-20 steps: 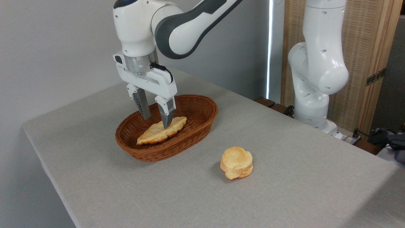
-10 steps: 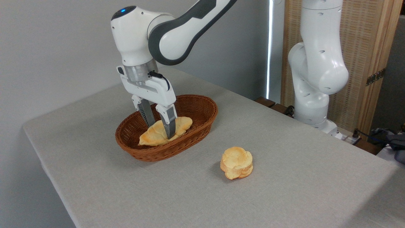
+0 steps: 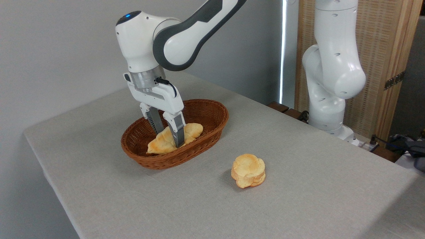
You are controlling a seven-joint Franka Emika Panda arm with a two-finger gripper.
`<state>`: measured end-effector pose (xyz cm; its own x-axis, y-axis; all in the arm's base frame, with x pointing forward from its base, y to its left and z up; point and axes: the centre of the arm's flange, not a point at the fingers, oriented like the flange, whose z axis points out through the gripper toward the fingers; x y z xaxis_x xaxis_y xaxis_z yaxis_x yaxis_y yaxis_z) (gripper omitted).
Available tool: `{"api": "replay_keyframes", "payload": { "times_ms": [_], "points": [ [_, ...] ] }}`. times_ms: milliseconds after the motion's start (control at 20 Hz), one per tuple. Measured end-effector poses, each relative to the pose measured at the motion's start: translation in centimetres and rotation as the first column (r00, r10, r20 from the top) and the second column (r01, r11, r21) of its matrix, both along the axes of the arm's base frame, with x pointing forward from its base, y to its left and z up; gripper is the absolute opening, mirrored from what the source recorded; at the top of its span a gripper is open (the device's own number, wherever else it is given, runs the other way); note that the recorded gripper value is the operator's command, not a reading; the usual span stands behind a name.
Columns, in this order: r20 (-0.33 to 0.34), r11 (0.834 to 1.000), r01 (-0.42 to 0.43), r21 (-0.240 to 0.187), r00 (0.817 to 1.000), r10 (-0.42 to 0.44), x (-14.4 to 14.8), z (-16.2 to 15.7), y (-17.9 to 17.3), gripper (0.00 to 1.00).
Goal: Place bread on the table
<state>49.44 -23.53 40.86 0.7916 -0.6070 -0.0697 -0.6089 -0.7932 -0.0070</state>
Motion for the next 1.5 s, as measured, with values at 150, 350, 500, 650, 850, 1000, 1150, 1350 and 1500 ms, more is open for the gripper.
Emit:
{"api": "replay_keyframes", "payload": {
  "times_ms": [150, 350, 500, 650, 850, 1000, 1150, 1350, 1500],
  "points": [
    [0.001, 1.0, 0.0, 0.0, 1.0, 0.0, 0.0, 0.0, 0.1, 0.14],
    [0.001, 1.0, 0.0, 0.0, 1.0, 0.0, 0.0, 0.1, 0.1, 0.15],
    [0.002, 1.0, -0.002, -0.001, 1.0, 0.002, 0.1, 0.1, 0.1, 0.15],
    [0.004, 1.0, -0.006, -0.001, 1.0, 0.006, 0.2, 0.2, 0.3, 0.15],
    [0.005, 1.0, -0.01, -0.002, 1.0, 0.01, 0.3, 0.3, 0.6, 0.15],
    [0.008, 1.0, -0.011, -0.003, 1.0, 0.011, 0.3, 0.5, 0.6, 0.15],
    [0.02, 1.0, -0.019, -0.01, 1.0, 0.019, 0.4, 1.5, 1.1, 0.15],
    [0.013, 0.998, -0.069, -0.01, 0.997, 0.069, 0.3, 5.1, 4.1, 0.16],
    [0.015, 0.995, -0.101, -0.025, 0.995, 0.101, 0.0, 8.9, 8.0, 0.18]
  ]
}}
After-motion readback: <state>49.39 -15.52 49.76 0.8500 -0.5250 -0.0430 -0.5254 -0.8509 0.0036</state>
